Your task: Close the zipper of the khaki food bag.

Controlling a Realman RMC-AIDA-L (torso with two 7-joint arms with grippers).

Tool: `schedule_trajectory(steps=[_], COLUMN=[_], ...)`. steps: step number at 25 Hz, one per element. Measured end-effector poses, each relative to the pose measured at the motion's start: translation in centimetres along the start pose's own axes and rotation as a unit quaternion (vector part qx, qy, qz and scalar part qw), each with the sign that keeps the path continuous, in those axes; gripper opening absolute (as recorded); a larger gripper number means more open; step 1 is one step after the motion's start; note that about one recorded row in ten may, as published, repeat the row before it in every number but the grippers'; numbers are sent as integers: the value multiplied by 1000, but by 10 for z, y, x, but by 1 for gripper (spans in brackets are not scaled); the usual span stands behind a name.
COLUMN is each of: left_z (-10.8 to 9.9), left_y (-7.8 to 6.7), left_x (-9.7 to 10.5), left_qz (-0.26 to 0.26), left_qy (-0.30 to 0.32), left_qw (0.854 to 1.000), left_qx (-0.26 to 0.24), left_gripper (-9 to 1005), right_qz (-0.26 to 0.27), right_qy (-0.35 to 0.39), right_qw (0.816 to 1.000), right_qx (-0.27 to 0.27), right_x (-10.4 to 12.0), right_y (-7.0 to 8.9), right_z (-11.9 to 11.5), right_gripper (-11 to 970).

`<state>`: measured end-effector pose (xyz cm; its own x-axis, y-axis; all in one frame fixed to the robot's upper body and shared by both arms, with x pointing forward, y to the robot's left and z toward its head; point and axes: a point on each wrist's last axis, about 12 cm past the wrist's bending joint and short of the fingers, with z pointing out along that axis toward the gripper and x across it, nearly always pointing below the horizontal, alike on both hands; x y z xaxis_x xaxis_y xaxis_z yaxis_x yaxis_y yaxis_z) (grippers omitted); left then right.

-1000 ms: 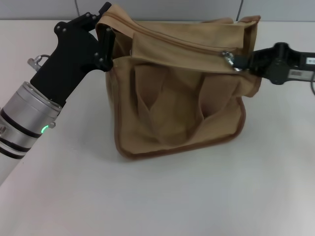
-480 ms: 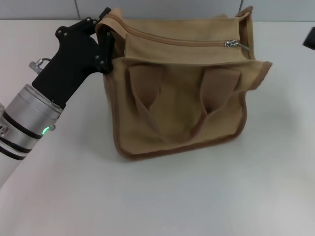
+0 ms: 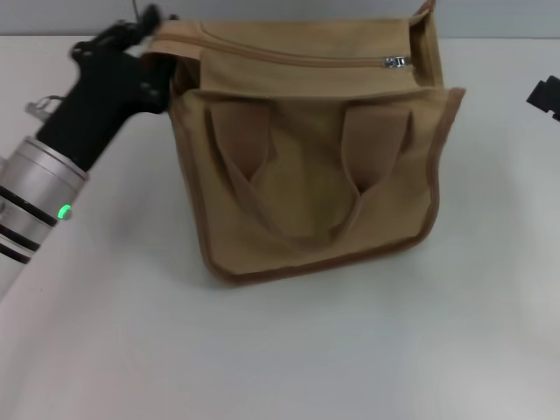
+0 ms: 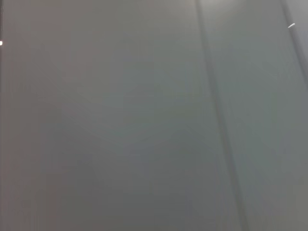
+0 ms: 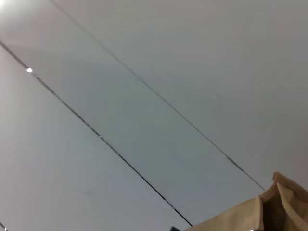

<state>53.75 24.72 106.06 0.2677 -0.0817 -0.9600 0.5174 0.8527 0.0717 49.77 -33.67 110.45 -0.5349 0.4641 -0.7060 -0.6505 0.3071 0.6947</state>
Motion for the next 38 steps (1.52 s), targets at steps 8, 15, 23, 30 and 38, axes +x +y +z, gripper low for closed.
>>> schedule_trajectory(steps=[8, 15, 23, 30, 38], left_z=[-46, -81, -75, -90, -100], left_y=[31, 38, 15, -19, -28], left_x=[-1, -22, -47, -38, -21], left_qz=[-17, -117, -174, -125, -105], left_qy=[-16, -125, -44, 99, 137], left_qw=[988, 969, 965, 902, 900], left_qx=[-155, -180, 191, 401, 401], left_gripper=[481, 664, 758, 770, 770], right_qz=[-59, -106, -273, -399, -373], right_qy=[-6, -7, 5, 28, 61], right_qw=[998, 994, 957, 910, 921], right_qx=[-14, -29, -97, -109, -99], right_x=[7, 10, 36, 78, 106], right_y=[1, 1, 14, 19, 18], right_z=[12, 28, 32, 18, 16], right_gripper=[725, 753, 765, 764, 764])
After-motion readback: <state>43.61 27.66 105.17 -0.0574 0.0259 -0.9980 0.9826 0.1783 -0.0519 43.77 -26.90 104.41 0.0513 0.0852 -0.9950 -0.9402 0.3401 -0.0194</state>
